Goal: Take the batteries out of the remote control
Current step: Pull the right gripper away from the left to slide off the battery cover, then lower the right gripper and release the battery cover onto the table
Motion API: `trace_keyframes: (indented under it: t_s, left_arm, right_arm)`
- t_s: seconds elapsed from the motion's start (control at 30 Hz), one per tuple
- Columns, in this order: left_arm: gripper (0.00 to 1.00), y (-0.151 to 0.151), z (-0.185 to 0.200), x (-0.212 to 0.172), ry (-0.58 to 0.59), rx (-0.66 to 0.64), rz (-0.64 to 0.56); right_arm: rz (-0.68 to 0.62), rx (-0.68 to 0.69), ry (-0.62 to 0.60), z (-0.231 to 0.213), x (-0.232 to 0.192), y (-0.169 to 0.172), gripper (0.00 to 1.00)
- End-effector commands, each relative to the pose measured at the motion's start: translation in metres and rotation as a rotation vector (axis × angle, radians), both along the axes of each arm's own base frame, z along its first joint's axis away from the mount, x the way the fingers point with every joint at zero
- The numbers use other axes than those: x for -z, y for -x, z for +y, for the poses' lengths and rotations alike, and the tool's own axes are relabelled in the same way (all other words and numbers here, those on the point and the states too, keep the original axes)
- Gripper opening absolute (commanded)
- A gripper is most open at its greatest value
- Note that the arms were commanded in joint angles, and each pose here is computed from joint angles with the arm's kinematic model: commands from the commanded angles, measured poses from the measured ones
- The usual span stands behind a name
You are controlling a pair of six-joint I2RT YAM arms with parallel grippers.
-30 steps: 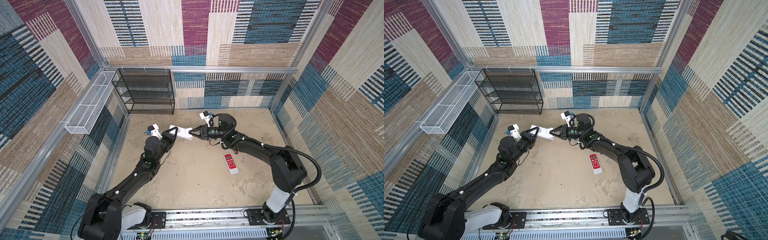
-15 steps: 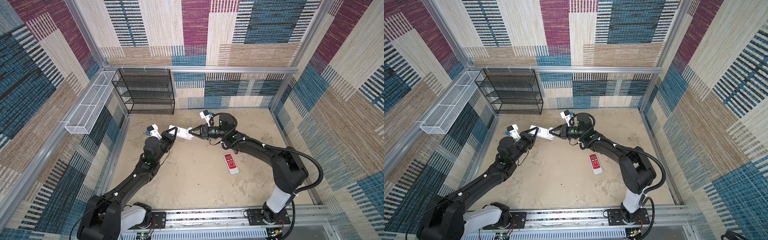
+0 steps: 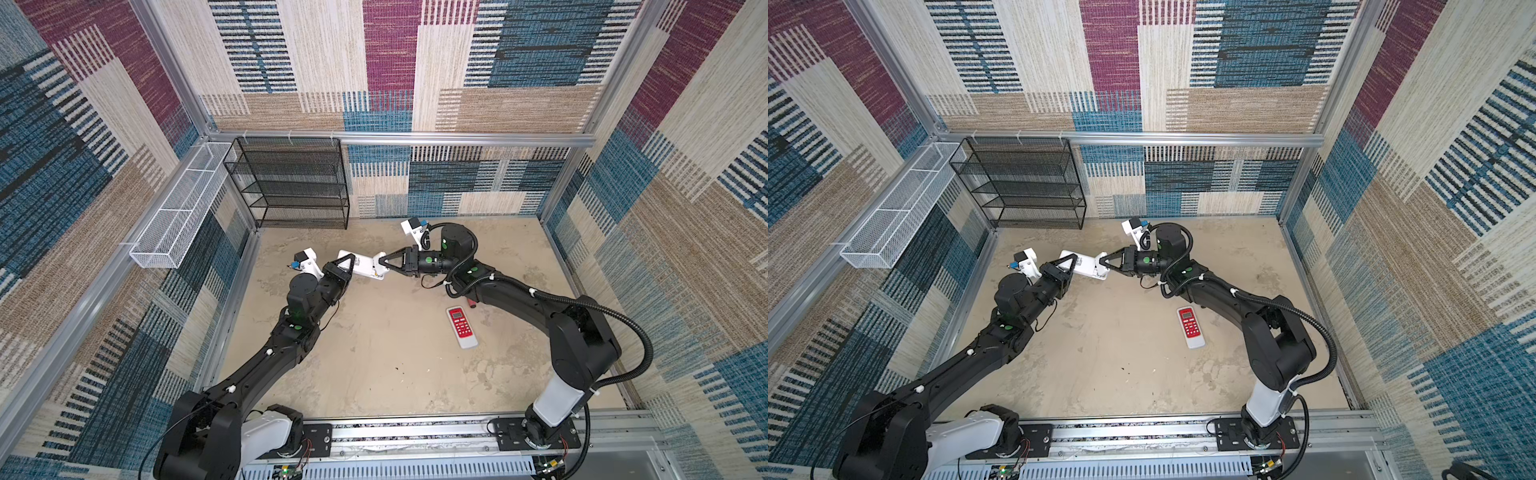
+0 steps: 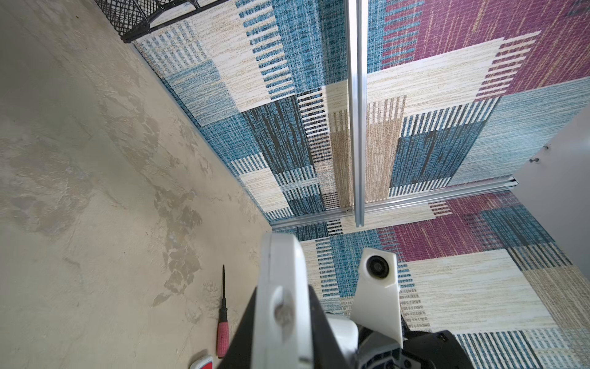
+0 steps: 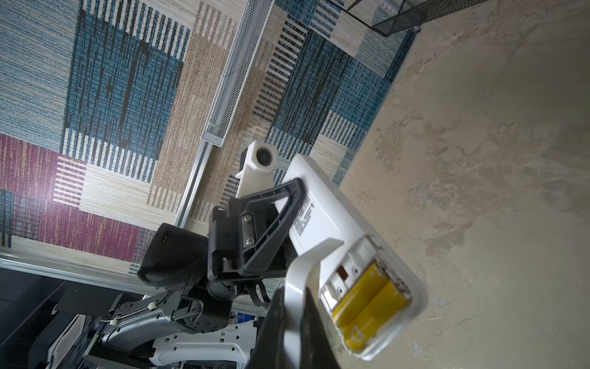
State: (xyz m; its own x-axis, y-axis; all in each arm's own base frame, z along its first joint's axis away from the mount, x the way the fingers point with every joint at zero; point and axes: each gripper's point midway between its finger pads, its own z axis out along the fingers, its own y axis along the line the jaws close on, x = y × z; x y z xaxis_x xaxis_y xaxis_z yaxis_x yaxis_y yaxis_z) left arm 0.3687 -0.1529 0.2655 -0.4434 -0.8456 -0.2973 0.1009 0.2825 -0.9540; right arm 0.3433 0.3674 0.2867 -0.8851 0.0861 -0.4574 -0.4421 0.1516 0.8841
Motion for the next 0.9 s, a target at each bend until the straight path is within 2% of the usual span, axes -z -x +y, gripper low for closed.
trace_keyframes:
  t_s: [0.0, 0.13, 0.3, 0.6, 0.87]
  left_arm:
    - [0.0, 0.002, 0.002, 0.004, -0.043, -0.007, 0.001]
    - [0.0, 0.006, 0.005, 0.011, -0.072, -0.011, 0.02]
    - [0.0, 0.012, 0.01, 0.016, -0.107, -0.017, 0.035]
    - [0.0, 0.021, 0.012, 0.016, -0.154, -0.01, 0.034]
    - [0.0, 0.023, 0.009, 0.021, -0.162, 0.017, 0.038]
  right_arm:
    - [-0.049, 0.021, -0.008, -0.008, -0.014, -0.003, 0.05]
    - [-0.059, 0.079, 0.021, -0.026, -0.009, -0.016, 0.05]
    - [-0.063, 0.169, 0.098, -0.05, 0.023, -0.038, 0.05]
    - [-0.011, 0.251, 0.246, -0.067, 0.113, -0.075, 0.05]
    - [0.013, 0.293, 0.363, -0.07, 0.176, -0.108, 0.05]
